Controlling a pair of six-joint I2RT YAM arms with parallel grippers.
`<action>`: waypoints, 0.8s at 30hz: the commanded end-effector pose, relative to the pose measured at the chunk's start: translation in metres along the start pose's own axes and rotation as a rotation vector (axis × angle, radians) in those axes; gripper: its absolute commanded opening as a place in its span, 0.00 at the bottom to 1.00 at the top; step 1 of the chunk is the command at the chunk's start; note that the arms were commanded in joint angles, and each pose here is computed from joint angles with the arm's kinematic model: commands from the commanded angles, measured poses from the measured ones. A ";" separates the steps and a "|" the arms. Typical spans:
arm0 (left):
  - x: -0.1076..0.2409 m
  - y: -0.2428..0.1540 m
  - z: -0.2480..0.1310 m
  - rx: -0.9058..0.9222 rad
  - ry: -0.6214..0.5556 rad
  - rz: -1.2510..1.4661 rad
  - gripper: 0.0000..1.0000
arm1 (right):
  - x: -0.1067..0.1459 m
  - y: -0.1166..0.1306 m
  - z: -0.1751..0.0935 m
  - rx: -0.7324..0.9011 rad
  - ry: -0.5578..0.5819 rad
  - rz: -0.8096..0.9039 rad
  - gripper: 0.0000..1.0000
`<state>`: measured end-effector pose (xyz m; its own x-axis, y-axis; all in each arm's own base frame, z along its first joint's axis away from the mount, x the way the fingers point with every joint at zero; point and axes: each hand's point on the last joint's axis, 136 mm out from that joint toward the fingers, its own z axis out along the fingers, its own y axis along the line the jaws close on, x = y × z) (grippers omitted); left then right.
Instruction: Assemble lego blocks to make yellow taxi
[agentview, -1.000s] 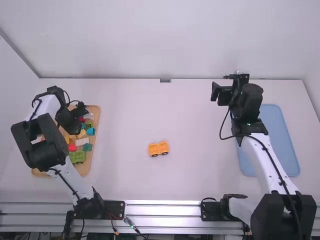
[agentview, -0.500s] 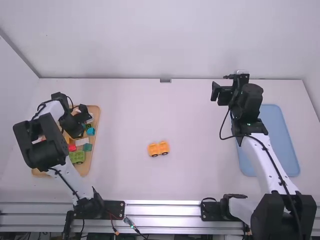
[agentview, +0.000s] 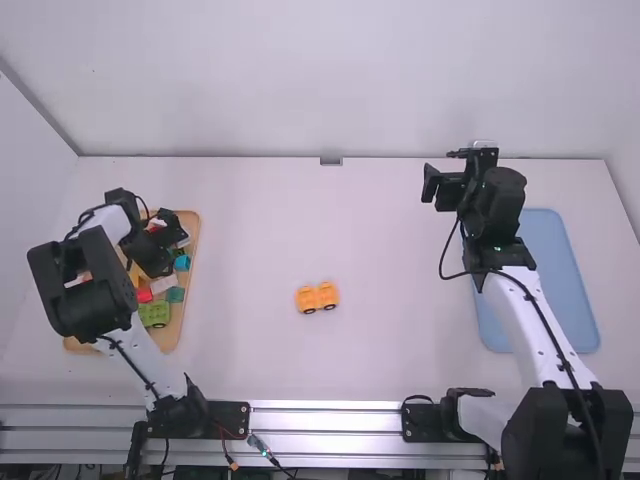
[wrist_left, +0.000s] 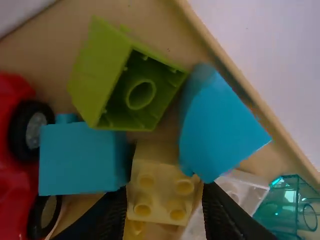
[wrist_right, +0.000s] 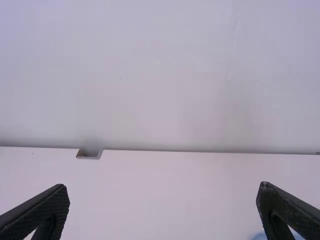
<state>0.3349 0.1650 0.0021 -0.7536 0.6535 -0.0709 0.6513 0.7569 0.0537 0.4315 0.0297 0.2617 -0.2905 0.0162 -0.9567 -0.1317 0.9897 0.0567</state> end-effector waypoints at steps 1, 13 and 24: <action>0.001 -0.005 0.007 0.022 -0.010 -0.002 0.42 | -0.015 0.001 0.000 -0.001 -0.029 0.001 0.99; 0.001 -0.008 0.017 0.005 -0.014 0.006 0.41 | -0.016 0.002 0.000 -0.005 -0.031 0.003 0.99; -0.002 -0.005 0.014 -0.001 -0.021 0.008 0.15 | -0.016 0.002 0.000 -0.006 -0.031 0.003 0.99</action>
<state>0.3381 0.1668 -0.0088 -0.7494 0.6567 -0.0848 0.6504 0.7541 0.0916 0.4315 0.0304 0.2618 -0.2911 0.0225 -0.9564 -0.1335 0.9890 0.0639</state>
